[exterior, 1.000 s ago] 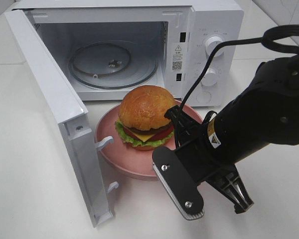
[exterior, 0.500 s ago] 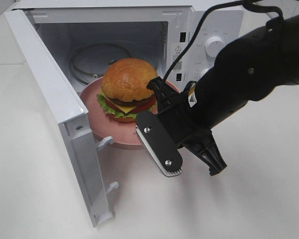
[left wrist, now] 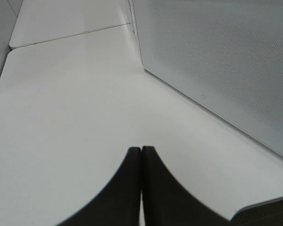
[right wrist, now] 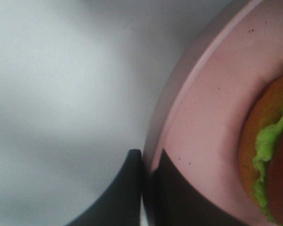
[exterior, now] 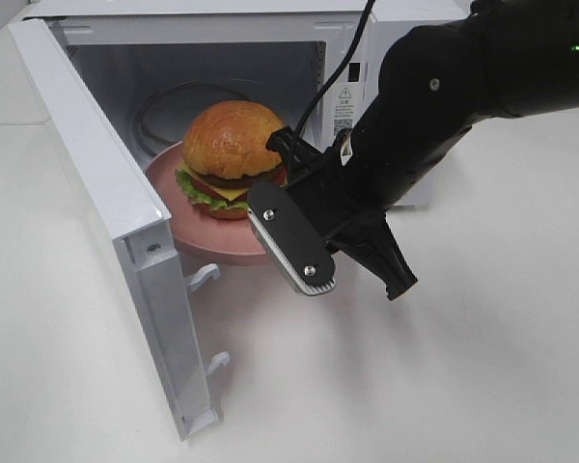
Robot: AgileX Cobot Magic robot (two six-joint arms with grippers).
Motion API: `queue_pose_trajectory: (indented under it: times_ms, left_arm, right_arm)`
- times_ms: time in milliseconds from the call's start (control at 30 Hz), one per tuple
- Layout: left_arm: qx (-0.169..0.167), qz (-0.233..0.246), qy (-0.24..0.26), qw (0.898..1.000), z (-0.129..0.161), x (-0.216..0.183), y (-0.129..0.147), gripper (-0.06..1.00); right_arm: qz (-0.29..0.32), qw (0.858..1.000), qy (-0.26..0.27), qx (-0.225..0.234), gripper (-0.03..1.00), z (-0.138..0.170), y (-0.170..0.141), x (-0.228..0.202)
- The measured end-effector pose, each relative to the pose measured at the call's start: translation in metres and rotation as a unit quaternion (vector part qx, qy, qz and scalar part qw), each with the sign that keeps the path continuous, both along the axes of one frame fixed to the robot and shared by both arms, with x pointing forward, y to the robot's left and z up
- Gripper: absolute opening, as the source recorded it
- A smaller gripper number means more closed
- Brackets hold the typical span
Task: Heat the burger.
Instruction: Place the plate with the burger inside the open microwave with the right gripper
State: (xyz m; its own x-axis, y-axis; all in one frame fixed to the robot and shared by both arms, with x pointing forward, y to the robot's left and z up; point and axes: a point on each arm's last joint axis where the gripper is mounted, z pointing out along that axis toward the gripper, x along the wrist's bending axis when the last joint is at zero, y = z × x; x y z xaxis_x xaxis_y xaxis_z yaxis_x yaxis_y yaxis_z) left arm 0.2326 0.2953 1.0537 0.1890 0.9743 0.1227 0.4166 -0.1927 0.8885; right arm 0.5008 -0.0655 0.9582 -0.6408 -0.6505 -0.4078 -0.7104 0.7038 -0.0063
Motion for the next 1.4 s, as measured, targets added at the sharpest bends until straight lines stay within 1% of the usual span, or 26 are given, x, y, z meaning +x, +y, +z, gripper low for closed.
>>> queue_pose_trajectory:
  times_ms: [200,400,633,700,733,833,900,933,967,1000,1033,1133,1167,1200,1233,1400]
  left_arm:
    - [0.000,0.000,0.000,1.000,0.000,0.000,0.000,0.00]
    - [0.000,0.000,0.000,1.000,0.000,0.000,0.000,0.00]
    - [0.000,0.000,0.000,1.000,0.000,0.000,0.000,0.00]
    - [0.000,0.000,0.000,1.000,0.000,0.000,0.000,0.00]
    - [0.000,0.000,0.000,1.000,0.000,0.000,0.000,0.00]
    - [0.000,0.000,0.000,1.000,0.000,0.000,0.000,0.00]
    - [0.000,0.000,0.000,1.000,0.000,0.000,0.000,0.00]
    - [0.000,0.000,0.000,1.000,0.000,0.000,0.000,0.00]
    - [0.000,0.000,0.000,1.000,0.000,0.000,0.000,0.00]
    - [0.000,0.000,0.000,1.000,0.000,0.000,0.000,0.00]
    - [0.000,0.000,0.000,1.000,0.000,0.000,0.000,0.00]
    - [0.000,0.000,0.000,1.000,0.000,0.000,0.000,0.00]
    - [0.000,0.000,0.000,1.000,0.000,0.000,0.000,0.00]
    - [0.000,0.000,0.000,1.000,0.000,0.000,0.000,0.00]
    - [0.000,0.000,0.000,1.000,0.000,0.000,0.000,0.00]
    - [0.000,0.000,0.000,1.000,0.000,0.000,0.000,0.00]
  right_arm:
    - [0.011,1.000,-0.004,0.000,0.01,-0.001,0.012,0.016]
    - [0.011,1.000,-0.005,0.003,0.01,-0.006,0.025,0.031]
    - [0.002,1.000,-0.005,0.009,0.01,-0.006,0.037,0.048]
    - [-0.008,1.000,0.000,0.012,0.01,-0.005,0.041,0.055]
    - [-0.023,1.000,0.009,0.013,0.01,-0.003,0.044,0.063]
    - [-0.031,0.999,0.014,0.012,0.01,-0.002,0.047,0.070]
    - [-0.070,0.997,0.026,0.023,0.01,-0.001,0.053,0.089]
    - [-0.070,0.997,0.026,0.023,0.01,-0.001,0.053,0.089]
    - [-0.089,0.995,0.028,0.030,0.01,-0.003,0.055,0.099]
    - [-0.089,0.995,0.028,0.030,0.01,-0.003,0.055,0.099]
    - [-0.114,0.992,0.033,0.037,0.01,-0.004,0.054,0.108]
    - [-0.124,0.991,0.034,0.042,0.01,-0.003,0.055,0.112]
    - [-0.149,0.987,0.040,0.048,0.01,-0.003,0.054,0.121]
    - [-0.149,0.987,0.040,0.048,0.01,-0.003,0.054,0.121]
    - [-0.173,0.982,0.049,0.052,0.01,-0.004,0.054,0.132]
    - [-0.179,0.981,0.063,0.043,0.01,-0.011,0.056,0.137]
